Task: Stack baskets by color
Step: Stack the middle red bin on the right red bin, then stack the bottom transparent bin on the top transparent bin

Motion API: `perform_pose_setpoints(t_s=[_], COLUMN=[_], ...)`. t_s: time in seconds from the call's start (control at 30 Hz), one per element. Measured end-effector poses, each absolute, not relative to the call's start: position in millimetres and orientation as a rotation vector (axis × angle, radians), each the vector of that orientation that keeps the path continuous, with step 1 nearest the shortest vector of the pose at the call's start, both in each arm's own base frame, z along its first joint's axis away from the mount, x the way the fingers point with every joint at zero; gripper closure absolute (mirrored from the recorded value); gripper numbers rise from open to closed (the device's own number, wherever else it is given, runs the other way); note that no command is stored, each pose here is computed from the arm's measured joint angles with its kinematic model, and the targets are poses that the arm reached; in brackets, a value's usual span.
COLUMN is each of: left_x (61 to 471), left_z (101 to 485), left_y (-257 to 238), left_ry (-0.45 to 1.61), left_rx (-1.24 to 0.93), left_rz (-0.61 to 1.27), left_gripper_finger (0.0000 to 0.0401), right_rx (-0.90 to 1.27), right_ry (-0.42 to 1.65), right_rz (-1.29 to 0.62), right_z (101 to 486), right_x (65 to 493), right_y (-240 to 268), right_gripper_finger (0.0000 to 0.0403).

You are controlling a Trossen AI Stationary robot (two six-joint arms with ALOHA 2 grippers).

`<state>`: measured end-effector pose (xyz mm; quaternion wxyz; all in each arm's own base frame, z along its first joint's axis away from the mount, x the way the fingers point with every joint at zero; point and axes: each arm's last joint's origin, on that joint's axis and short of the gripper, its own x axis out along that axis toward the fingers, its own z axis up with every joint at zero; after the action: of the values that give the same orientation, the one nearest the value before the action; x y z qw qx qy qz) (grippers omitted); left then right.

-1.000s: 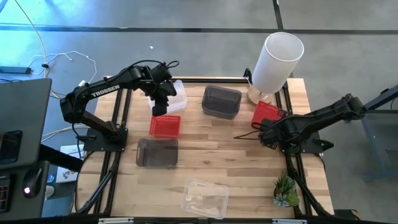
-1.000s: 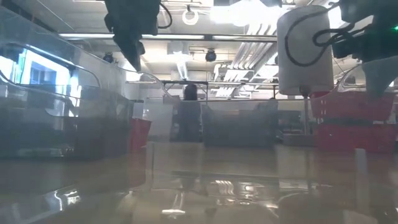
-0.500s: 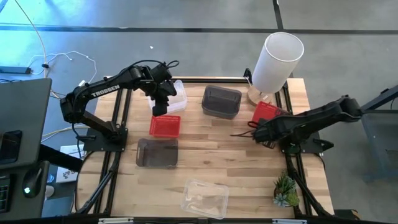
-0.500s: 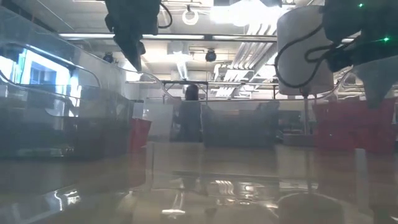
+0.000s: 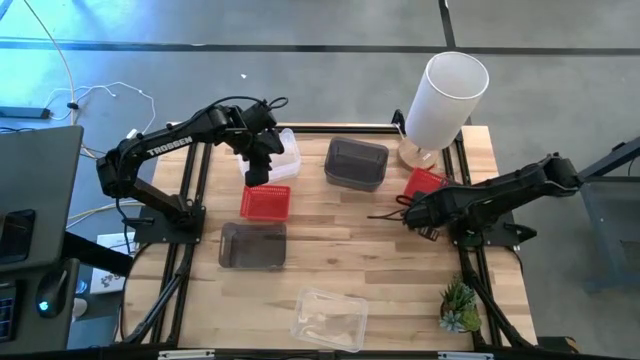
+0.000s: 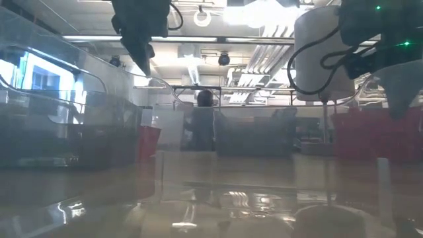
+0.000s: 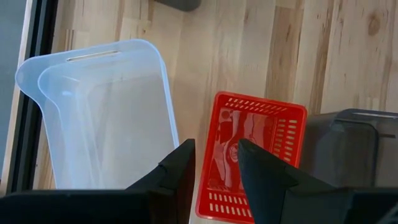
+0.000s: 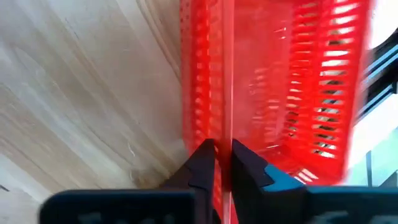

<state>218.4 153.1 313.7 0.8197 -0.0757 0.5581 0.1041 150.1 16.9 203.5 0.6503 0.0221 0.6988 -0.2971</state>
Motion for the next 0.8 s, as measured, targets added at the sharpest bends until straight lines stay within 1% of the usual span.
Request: perform_pose_setpoints(t_s=[0.23, 0.37, 0.47, 0.63, 0.8], left_x=[218.4, 218.3, 218.2, 218.5, 222.5], left_z=[313.7, 313.7, 313.7, 313.4, 313.1], left_y=[153.0, 153.0, 152.9, 151.2, 143.5], left_ry=[1.189, 1.188, 1.186, 1.194, 1.203], left_rx=[-0.164, -0.178, -0.198, -0.207, -0.217], left_rz=[0.223, 0.232, 0.246, 0.244, 0.231], left_gripper_finger=[0.0295, 0.0295, 0.0295, 0.0295, 0.0295], right_rx=[0.062, 0.070, 0.100, 0.163, 0.216], right_ry=[1.577, 1.571, 1.546, 1.459, 1.322], right_rz=[-0.696, -0.706, -0.713, -0.709, -0.629], right_z=[203.5, 203.8, 209.9, 231.5, 252.6], right_x=[150.2, 150.3, 153.7, 165.0, 180.1], right_y=[16.8, 16.8, 17.5, 19.5, 28.9], right_gripper_finger=[0.0307, 0.0283, 0.0278, 0.0277, 0.0277])
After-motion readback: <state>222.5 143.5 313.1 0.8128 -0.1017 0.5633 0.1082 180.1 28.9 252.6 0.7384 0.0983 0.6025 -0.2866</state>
